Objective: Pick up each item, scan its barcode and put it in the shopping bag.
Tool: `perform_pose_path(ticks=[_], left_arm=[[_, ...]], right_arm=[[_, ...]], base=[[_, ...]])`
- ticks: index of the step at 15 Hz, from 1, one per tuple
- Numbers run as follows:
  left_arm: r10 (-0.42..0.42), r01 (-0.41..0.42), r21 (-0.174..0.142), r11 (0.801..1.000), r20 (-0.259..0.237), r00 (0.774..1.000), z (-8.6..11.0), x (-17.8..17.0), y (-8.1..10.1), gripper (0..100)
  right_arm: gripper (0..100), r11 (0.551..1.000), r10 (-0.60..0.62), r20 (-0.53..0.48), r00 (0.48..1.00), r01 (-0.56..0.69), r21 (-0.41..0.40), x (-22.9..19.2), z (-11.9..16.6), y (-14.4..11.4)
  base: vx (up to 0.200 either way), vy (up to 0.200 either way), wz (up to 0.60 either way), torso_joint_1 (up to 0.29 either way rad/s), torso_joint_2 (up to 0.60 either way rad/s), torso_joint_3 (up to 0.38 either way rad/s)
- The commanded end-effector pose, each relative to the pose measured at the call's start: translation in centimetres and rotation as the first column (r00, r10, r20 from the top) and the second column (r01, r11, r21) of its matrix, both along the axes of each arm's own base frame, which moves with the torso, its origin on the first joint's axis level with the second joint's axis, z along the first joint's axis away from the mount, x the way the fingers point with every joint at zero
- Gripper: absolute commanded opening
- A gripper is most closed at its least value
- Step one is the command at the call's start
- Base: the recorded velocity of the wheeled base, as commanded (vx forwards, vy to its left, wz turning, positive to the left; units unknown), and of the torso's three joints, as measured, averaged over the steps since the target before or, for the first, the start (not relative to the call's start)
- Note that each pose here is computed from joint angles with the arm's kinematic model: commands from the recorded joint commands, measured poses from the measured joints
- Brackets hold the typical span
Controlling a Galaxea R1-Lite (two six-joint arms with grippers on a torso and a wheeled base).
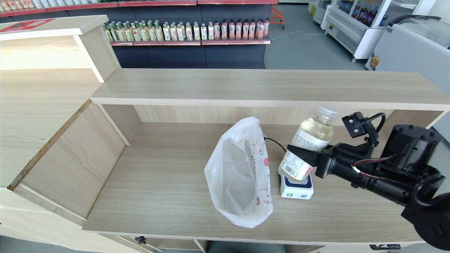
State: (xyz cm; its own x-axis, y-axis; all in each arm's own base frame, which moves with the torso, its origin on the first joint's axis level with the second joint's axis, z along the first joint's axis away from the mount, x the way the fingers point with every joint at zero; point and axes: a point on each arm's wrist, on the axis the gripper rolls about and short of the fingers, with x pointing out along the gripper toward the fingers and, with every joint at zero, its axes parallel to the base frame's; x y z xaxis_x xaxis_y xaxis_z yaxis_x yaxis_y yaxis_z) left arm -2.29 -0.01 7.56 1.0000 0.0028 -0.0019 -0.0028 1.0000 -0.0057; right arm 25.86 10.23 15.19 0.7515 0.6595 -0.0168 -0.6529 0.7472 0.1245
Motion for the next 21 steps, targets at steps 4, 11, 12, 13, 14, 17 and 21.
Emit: perform_pose_path(ticks=[4,11,12,13,14,17,21], left_arm=[[0.000,0.000,0.000,1.000,0.000,1.000,0.0,0.0,0.0,100],[0.000,0.000,0.000,1.000,0.000,1.000,0.0,0.0,0.0,100],[0.000,0.000,0.000,1.000,0.000,1.000,0.0,0.0,0.0,100],[0.000,0.000,0.000,1.000,0.000,1.000,0.0,0.0,0.0,100],[0.000,0.000,0.000,1.000,0.000,1.000,0.0,0.0,0.0,100],[0.000,0.000,0.000,1.000,0.000,1.000,0.0,0.0,0.0,100],[0.000,0.000,0.000,1.000,0.000,1.000,0.0,0.0,0.0,100]], right_arm=[[0,0.997,0.048,0.042,0.998,-0.045,-0.055,3.8,-6.1,2.9],[0,0.988,0.119,0.053,0.992,-0.113,-0.104,6.8,-11.1,6.7],[0,0.987,0.125,0.053,0.991,-0.119,-0.104,6.9,-11.3,7.0],[0,0.987,0.131,0.062,0.989,-0.124,-0.106,7.4,-11.8,7.5],[0,0.985,0.137,0.073,0.988,-0.128,-0.112,7.8,-12.1,7.9],[0,0.981,0.142,0.089,0.986,-0.128,-0.143,8.6,-13.6,8.5],[0,0.977,0.147,0.079,0.986,-0.132,-0.169,9.0,-15.1,8.7]], base=[[0.000,0.000,0.00,0.000,0.00,0.000],[0.000,0.000,0.00,0.000,0.00,0.000],[0.000,0.000,0.00,0.000,0.00,0.000],[0.000,0.000,0.00,0.000,0.00,0.000],[0.000,0.000,0.00,0.000,0.00,0.000],[0.000,0.000,0.00,0.000,0.00,0.000],[0.000,0.000,0.00,0.000,0.00,0.000]])
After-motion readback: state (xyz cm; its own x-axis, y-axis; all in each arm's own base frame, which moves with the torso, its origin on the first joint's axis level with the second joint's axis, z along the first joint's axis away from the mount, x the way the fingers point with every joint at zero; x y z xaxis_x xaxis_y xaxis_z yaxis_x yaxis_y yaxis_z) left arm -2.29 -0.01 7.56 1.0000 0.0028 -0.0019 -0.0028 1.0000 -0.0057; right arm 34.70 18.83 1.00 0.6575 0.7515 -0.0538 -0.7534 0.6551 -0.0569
